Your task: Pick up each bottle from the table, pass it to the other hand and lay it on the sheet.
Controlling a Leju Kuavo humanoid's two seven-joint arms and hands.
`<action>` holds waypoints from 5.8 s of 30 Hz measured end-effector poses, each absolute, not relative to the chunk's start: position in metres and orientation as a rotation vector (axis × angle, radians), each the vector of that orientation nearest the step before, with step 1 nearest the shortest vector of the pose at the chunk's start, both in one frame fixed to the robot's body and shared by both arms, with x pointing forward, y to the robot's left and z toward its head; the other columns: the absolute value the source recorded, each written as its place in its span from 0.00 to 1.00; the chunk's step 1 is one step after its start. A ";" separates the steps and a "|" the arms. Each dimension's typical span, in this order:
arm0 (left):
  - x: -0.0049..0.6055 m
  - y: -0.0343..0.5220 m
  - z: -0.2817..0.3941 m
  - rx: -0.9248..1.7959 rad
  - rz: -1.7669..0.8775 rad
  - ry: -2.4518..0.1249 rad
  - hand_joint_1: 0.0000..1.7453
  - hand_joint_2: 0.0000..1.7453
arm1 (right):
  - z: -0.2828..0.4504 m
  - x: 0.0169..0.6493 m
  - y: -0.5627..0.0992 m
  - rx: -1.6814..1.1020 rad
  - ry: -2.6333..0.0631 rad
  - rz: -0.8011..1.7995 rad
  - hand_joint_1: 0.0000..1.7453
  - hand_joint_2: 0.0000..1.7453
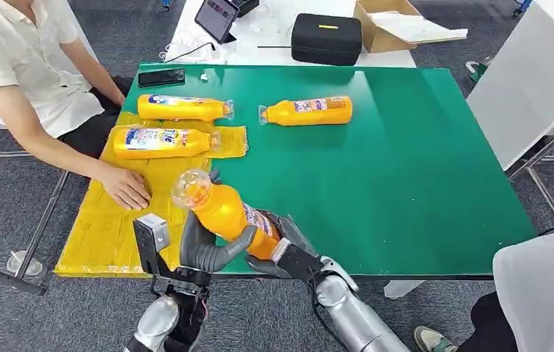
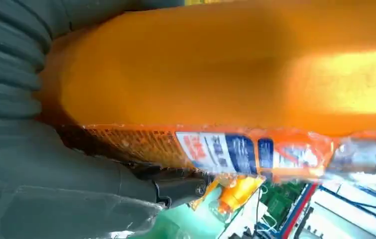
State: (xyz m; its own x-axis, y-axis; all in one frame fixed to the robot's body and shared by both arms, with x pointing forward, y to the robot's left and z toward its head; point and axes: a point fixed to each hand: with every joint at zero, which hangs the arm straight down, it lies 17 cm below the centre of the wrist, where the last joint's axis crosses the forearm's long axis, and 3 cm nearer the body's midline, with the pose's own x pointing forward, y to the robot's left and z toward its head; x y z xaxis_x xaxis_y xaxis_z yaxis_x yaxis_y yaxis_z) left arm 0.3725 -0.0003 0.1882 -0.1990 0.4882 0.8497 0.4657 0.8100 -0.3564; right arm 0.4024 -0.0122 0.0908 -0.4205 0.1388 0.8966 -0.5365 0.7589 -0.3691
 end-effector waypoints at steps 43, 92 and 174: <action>0.418 0.103 0.094 0.606 -0.877 -2.011 1.00 1.00 | 0.172 0.415 -0.203 -0.630 -2.137 0.151 0.00 0.00; 0.408 0.053 0.129 -0.029 -0.644 -2.075 0.00 1.00 | 0.162 0.426 -0.158 -0.503 -2.186 0.386 0.00 1.00; 0.358 0.011 0.196 -0.632 0.067 -1.918 0.00 1.00 | 0.018 0.488 -0.253 -0.273 -1.643 0.722 1.00 1.00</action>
